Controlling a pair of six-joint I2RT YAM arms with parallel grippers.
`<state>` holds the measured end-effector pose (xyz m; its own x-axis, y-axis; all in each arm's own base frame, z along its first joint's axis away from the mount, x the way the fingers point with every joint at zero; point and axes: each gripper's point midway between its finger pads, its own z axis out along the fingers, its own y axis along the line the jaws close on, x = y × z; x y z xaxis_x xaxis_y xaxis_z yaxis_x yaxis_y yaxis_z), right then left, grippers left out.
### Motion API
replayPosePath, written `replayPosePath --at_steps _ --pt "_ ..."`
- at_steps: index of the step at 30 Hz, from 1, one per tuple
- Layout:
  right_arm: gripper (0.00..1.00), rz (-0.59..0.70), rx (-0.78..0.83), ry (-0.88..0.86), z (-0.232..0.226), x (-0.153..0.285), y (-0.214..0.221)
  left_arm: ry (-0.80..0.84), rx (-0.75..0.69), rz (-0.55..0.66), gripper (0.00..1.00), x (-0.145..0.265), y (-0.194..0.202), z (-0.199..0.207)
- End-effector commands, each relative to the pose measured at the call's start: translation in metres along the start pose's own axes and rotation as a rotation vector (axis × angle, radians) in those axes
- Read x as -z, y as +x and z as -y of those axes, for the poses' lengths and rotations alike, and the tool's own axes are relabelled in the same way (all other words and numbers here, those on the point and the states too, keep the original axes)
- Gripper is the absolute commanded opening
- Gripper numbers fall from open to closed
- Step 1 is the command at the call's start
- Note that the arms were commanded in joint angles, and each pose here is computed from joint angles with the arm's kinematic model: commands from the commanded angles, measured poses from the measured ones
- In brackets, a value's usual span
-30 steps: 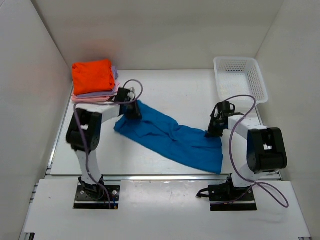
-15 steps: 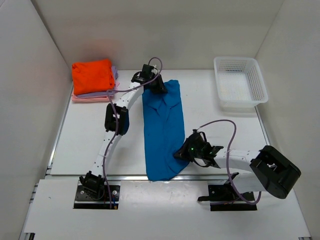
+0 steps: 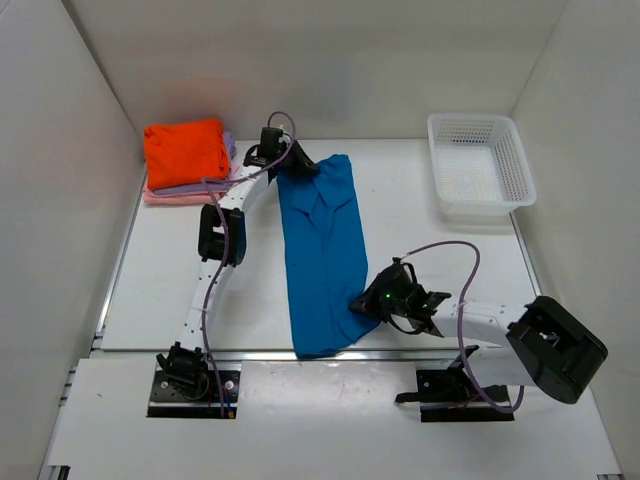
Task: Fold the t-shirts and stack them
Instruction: Rotate the tshirt 90 degrees, then grab the bottom of the folded rectangular tshirt with both arms
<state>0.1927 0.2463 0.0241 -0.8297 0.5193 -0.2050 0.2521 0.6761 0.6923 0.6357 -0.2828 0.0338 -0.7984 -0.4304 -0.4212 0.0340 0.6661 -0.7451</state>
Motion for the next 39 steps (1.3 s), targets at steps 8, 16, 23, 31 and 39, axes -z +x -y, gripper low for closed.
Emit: replayPosePath --at_steps 8,16,23,31,39 --pt "0.3 0.194 0.268 -0.088 -0.038 0.035 -0.034 0.11 -0.032 0.21 0.37 0.047 -0.088 0.045" --pt "0.36 0.155 0.442 -0.008 -0.017 0.047 -0.056 0.068 -0.18 0.029 0.57 0.115 -0.051 0.102" --pt "0.41 0.015 0.435 0.035 0.034 0.073 -0.089 -0.138 -0.312 -0.292 0.67 0.212 0.131 0.07" --pt "0.46 -0.182 0.427 0.048 0.051 0.077 -0.04 -0.067 -0.18 -0.24 0.68 0.326 0.262 0.025" --pt "0.5 -0.268 0.349 0.007 0.057 0.062 -0.005 -0.111 -0.096 -0.278 0.69 0.347 0.341 -0.027"
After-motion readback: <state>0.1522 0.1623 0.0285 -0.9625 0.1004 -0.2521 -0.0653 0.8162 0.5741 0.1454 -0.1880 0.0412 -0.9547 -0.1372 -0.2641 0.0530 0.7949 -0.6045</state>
